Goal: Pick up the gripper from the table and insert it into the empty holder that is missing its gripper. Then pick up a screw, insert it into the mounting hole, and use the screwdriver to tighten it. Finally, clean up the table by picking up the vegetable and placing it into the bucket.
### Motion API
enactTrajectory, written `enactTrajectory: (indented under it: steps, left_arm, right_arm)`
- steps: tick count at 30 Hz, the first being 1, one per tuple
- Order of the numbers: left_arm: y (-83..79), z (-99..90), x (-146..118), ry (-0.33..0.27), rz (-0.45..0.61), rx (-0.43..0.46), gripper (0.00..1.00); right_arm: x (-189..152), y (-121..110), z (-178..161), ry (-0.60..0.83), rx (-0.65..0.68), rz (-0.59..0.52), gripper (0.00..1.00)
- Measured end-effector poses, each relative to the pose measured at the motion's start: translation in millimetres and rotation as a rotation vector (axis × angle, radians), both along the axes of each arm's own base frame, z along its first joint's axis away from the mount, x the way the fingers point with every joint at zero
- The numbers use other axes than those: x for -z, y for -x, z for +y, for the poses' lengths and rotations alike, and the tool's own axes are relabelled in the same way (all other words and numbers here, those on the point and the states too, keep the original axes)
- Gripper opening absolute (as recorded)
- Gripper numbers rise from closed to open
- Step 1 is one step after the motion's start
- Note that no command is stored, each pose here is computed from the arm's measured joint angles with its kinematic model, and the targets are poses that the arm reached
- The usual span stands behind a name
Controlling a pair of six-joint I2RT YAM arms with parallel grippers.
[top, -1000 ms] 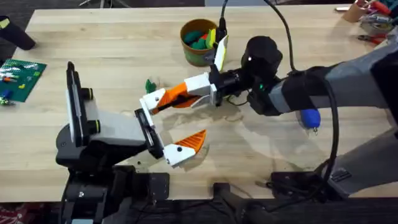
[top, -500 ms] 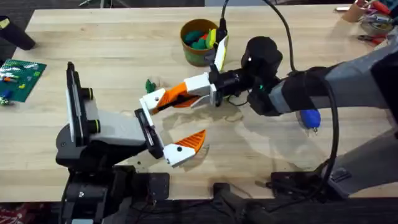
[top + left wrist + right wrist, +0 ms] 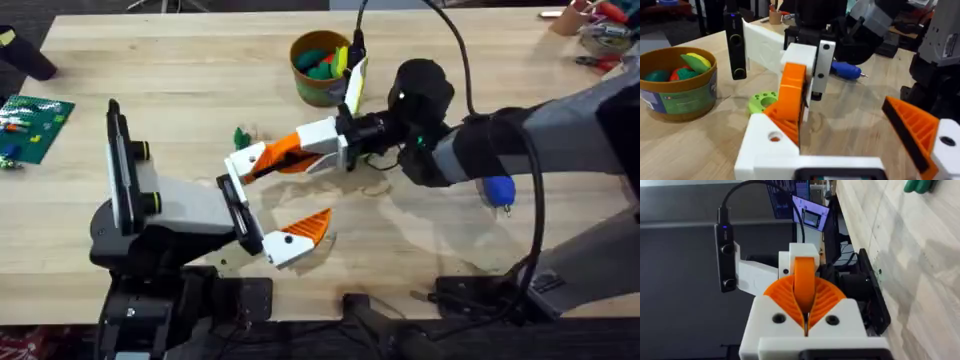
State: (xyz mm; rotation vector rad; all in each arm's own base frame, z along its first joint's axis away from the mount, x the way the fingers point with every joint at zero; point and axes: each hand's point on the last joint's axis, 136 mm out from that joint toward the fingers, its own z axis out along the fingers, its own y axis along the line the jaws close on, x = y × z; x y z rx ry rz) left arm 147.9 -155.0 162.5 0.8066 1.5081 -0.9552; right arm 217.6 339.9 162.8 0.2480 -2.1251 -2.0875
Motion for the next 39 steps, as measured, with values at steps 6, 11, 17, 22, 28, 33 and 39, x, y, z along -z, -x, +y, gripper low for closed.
enactTrajectory:
  steps: [6, 11, 17, 22, 28, 33, 39]
  left_arm:
    - [0.0, 0.0, 0, 0.0, 0.0, 0.0, 0.988]
    - [-0.1, 0.0, 0, 0.0, 0.0, 0.0, 0.988]
    - [-0.1, 0.0, 0, 0.0, 0.0, 0.0, 0.987]
    - [-0.1, 0.0, 0, 0.0, 0.0, 0.0, 0.987]
    - [-0.5, 0.2, 0, 0.0, 0.0, -0.003, 0.986]
    - [3.7, -2.0, 0, 0.001, -0.002, 0.024, 0.986]
    - [8.1, -4.1, -1, 0.003, -0.003, 0.051, 0.987]
  right_arm:
    - [0, 0, 0, 0.0, 0.002, 0.0, 0.02]
    - [0, 0, 0, 0.0, 0.002, 0.0, 0.019]
    - [0, 0, 0, 0.001, 0.003, 0.004, 0.019]
    - [0, 0, 0, 0.002, 0.003, 0.007, 0.019]
    - [0, 0, 1, 0.002, 0.005, 0.007, 0.02]
    - [3, -6, 3, 0.014, 0.049, 0.027, 0.575]
    - [4, -14, 4, 0.017, 0.093, 0.029, 0.993]
